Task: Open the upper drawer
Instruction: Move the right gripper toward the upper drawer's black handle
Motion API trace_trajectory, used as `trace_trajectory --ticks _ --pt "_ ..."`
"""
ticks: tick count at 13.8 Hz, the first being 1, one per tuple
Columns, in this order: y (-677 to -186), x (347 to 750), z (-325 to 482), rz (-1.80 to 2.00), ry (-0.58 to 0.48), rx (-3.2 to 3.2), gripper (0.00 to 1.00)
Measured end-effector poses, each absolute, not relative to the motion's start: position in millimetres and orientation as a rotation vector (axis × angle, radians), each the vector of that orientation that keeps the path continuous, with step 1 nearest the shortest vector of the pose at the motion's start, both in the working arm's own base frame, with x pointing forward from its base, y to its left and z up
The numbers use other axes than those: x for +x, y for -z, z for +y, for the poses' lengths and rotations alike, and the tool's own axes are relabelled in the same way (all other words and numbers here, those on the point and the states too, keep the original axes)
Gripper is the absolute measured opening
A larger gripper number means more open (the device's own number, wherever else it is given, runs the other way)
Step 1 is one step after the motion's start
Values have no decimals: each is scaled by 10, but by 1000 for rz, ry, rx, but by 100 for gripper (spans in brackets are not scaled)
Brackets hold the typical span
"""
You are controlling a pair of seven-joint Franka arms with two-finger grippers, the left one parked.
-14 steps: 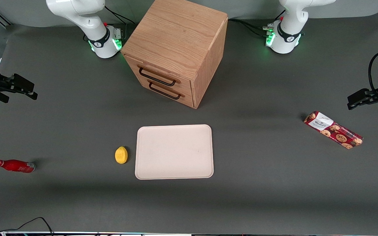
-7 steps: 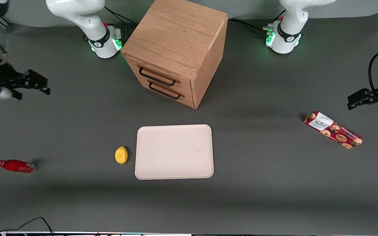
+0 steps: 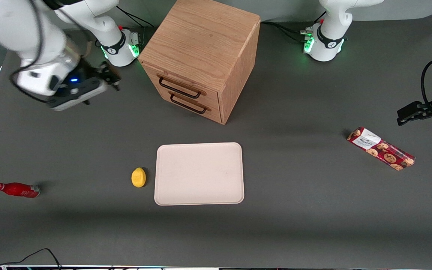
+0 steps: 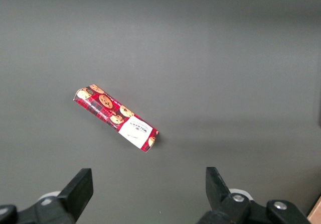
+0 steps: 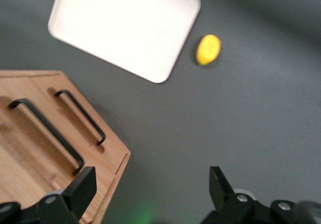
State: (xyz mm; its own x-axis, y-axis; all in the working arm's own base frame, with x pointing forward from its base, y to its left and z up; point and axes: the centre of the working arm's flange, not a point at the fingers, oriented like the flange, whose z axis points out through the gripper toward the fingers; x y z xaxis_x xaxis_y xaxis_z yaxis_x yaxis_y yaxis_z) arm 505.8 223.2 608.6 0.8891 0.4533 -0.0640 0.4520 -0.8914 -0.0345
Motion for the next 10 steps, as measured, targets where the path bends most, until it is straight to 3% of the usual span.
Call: trace_trajectory --ticks 10 --pt "-5621 4961 2954 -741 -325 -2673 100"
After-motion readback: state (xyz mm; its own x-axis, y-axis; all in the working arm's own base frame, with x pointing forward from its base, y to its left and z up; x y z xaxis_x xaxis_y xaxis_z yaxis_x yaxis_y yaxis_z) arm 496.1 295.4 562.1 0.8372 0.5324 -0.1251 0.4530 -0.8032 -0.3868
